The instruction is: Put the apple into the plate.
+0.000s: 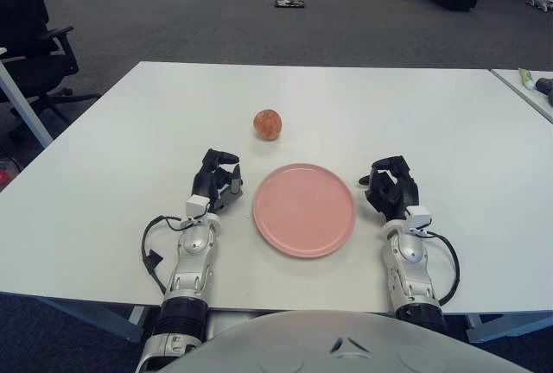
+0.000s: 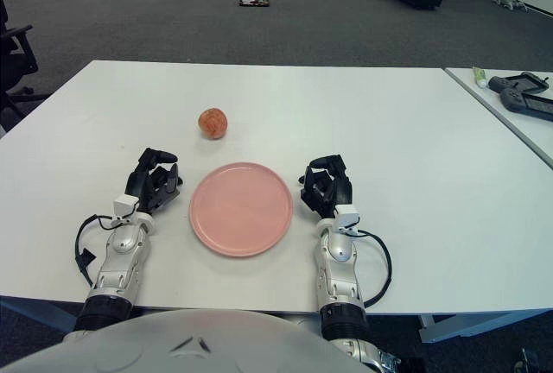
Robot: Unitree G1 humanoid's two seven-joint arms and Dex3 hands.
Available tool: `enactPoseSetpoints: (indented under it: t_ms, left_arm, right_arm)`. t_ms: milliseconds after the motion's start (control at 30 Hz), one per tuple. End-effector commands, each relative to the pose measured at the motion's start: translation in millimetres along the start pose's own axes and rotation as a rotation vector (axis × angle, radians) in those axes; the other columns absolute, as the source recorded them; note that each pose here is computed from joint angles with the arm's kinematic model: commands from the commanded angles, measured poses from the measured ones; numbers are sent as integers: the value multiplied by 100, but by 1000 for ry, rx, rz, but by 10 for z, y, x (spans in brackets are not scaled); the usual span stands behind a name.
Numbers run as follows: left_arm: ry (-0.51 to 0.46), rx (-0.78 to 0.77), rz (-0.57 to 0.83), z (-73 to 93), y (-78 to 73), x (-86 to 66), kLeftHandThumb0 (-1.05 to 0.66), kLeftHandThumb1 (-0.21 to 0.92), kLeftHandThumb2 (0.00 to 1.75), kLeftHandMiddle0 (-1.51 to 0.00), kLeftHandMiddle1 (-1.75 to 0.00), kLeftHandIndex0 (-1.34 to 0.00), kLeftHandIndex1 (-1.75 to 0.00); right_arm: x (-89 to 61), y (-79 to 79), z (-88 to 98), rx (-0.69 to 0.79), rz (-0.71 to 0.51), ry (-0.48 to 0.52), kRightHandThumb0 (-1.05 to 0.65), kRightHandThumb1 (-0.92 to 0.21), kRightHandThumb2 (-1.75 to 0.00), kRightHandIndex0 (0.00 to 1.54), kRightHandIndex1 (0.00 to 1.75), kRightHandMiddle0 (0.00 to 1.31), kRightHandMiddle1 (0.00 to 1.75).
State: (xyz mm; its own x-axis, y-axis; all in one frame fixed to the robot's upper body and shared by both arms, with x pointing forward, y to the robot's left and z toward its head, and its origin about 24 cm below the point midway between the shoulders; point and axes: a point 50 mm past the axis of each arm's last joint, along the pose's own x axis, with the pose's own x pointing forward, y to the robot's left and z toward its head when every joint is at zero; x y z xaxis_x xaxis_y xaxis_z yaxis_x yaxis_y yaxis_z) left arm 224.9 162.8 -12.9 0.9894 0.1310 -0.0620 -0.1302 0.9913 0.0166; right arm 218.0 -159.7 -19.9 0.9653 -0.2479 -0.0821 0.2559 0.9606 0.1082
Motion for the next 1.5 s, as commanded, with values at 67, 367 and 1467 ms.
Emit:
enactPoseSetpoints:
  t_ms: [67,367,1467]
  left_arm:
    - [43,13,10,-52,8,-9,-38,71,82,-55,-175,-32,-175]
    - [55,17,15,-56,10,-20,-38,70,83,-54,-175,-33,-175]
    - [-99,154,8,384,92,495,-37,74,78,-59,-173,-30,-175]
  right_arm:
    - [-67,-36,-120,5,-22,75,-38,-69,-84,56,147,33,175]
    - [-82,-39,-127,6,-20,80,-38,-70,-84,56,149,33,175]
    - [-56,-49,-143,-11,-21,83,-38,-71,-82,54,151,32,175]
